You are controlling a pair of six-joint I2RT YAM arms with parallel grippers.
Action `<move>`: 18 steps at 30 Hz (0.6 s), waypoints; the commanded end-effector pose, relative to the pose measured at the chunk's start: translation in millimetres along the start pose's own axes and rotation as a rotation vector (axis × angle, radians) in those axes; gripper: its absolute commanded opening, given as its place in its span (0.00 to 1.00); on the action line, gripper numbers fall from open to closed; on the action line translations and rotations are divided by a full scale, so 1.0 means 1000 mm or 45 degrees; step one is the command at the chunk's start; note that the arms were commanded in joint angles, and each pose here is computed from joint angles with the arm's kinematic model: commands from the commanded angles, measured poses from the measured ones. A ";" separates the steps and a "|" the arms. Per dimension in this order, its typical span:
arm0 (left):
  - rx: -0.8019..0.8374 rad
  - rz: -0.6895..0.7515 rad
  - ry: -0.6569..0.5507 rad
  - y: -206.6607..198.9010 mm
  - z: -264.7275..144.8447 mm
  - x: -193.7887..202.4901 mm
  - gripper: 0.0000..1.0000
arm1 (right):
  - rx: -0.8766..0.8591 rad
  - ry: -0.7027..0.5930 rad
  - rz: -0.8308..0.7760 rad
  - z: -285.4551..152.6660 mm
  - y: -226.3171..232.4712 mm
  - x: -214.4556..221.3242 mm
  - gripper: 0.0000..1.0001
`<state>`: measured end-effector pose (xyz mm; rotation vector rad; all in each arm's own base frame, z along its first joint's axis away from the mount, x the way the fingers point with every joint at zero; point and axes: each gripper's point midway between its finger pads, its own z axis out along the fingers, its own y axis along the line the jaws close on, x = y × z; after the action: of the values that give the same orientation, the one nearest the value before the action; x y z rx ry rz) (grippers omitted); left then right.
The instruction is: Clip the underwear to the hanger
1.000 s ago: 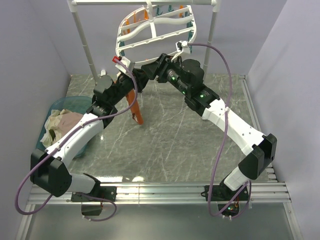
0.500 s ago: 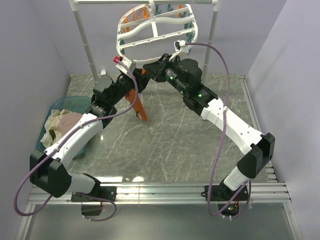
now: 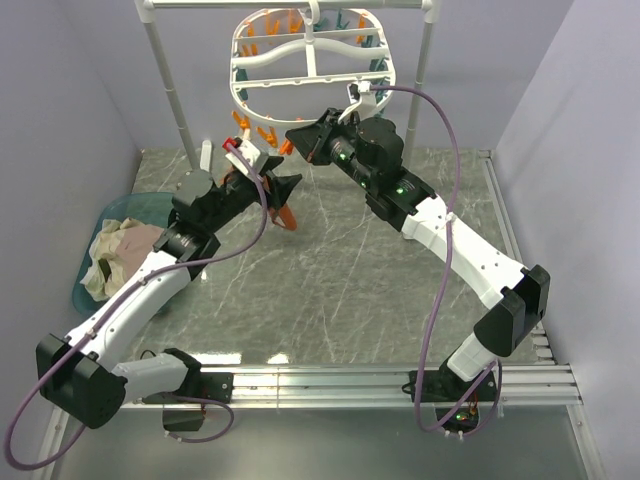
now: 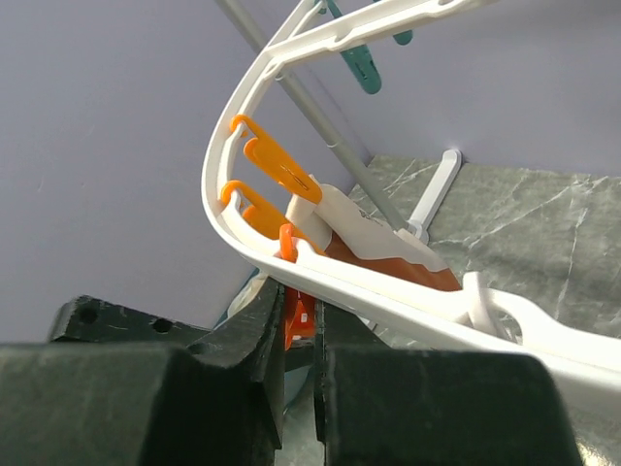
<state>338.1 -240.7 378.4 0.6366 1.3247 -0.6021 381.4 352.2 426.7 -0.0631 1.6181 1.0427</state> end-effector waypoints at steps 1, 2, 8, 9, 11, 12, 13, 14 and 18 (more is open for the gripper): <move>-0.019 0.011 -0.043 0.003 -0.008 -0.014 0.61 | -0.027 -0.082 0.013 -0.001 0.010 -0.023 0.00; -0.020 -0.035 -0.054 0.003 -0.008 -0.018 0.60 | -0.031 -0.081 0.015 -0.001 0.011 -0.022 0.00; -0.032 -0.145 -0.056 0.018 -0.004 -0.025 0.59 | -0.033 -0.087 0.007 -0.001 0.011 -0.024 0.00; -0.032 -0.152 -0.046 0.022 -0.003 -0.022 0.59 | -0.030 -0.086 0.007 -0.001 0.011 -0.024 0.00; 0.011 -0.124 -0.031 0.019 -0.005 -0.019 0.59 | -0.026 -0.092 0.000 -0.001 0.010 -0.024 0.00; 0.042 -0.102 -0.018 0.015 -0.006 -0.016 0.59 | -0.025 -0.090 -0.002 -0.001 0.010 -0.024 0.00; 0.077 -0.076 0.005 0.010 -0.008 -0.008 0.59 | -0.020 -0.086 -0.004 -0.001 0.008 -0.022 0.00; 0.138 -0.007 0.038 0.003 -0.013 -0.001 0.59 | -0.018 -0.088 -0.006 -0.001 0.008 -0.023 0.00; 0.330 0.209 0.183 -0.023 -0.028 0.042 0.61 | -0.015 -0.090 -0.012 0.000 0.007 -0.023 0.00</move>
<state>338.3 -227.0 355.5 0.7387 1.3863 -0.6379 380.8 352.7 426.9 -0.0713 1.6168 1.0441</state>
